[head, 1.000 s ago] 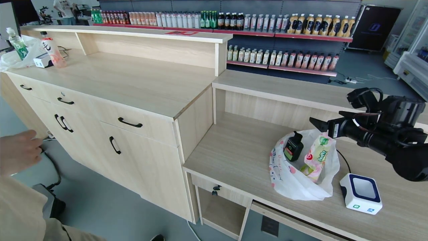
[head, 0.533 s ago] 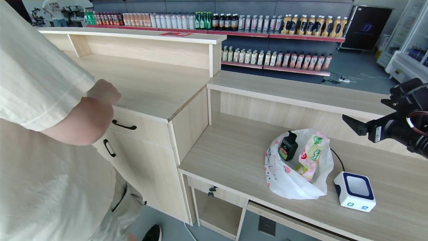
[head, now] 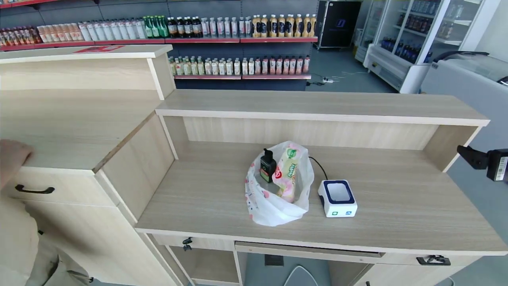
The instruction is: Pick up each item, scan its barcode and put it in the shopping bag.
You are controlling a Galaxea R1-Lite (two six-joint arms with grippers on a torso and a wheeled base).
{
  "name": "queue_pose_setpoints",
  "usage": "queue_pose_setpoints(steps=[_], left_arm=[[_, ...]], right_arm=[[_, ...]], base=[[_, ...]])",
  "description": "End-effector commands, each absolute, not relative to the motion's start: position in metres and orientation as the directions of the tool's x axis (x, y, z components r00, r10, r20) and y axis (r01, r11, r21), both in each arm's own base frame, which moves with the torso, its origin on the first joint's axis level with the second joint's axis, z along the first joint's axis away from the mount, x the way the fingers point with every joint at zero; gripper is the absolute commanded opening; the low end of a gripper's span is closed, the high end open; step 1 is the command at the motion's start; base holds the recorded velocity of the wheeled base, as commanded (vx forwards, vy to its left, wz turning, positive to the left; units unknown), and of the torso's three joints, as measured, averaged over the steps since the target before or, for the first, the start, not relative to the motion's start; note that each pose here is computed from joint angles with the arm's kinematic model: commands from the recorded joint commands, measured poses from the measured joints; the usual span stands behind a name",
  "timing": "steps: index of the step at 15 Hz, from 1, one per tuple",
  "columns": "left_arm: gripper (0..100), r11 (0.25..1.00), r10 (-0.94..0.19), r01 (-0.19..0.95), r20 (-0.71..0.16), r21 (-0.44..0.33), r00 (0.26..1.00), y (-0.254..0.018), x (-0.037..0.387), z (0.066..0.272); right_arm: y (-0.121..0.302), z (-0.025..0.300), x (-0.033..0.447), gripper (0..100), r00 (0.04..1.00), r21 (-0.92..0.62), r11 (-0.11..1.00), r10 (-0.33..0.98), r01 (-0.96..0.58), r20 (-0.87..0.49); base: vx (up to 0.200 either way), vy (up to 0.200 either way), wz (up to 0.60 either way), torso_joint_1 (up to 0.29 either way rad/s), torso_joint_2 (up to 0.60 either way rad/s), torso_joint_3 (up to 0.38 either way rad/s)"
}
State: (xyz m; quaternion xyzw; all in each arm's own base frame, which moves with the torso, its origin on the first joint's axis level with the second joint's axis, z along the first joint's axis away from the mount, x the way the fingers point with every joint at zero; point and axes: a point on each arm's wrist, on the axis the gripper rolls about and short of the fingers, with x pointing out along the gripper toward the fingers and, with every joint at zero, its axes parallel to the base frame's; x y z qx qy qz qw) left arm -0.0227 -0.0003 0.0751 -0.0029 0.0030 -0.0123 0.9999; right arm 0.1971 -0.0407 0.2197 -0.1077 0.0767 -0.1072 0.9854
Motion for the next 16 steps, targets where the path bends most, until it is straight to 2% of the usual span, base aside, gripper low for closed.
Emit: queue_pose_setpoints(steps=[1, 5, 9, 12, 16], left_arm=[[100, 1.0, -0.025, 0.025, -0.006, -0.006, 1.0, 0.0, -0.023, 0.075], [100, 1.0, -0.025, 0.025, -0.006, -0.006, 1.0, 0.0, -0.023, 0.075], [100, 1.0, -0.025, 0.025, -0.006, -0.006, 1.0, 0.0, -0.023, 0.075], [100, 1.0, -0.025, 0.025, -0.006, -0.006, 1.0, 0.0, -0.023, 0.075], [100, 1.0, -0.025, 0.025, -0.006, -0.006, 1.0, 0.0, -0.023, 0.075]], right_arm=[[-0.034, 0.213, 0.168, 100, 0.972, -0.145, 0.974, -0.193, 0.173, -0.136], [-0.014, 0.189, 0.094, 100, 0.966, -0.074, 0.99, -0.137, 0.124, -0.218], [-0.001, 0.13, 0.015, 100, 0.979, -0.051, 0.997, -0.063, 0.054, -0.195], [0.0, 0.083, -0.009, 100, 0.992, -0.067, 0.998, 0.009, -0.018, -0.122], [0.0, 0.076, -0.022, 100, 1.0, -0.026, 1.0, 0.011, -0.011, -0.021]], base=[[0.0, 0.0, 0.0, 0.0, 0.0, 0.0], [0.0, 0.0, 0.0, 0.0, 0.0, 0.0], [0.0, 0.0, 0.0, 0.0, 0.0, 0.0], [0.0, 0.0, 0.0, 0.0, 0.0, 0.0], [0.0, 0.0, 0.0, 0.0, 0.0, 0.0]])
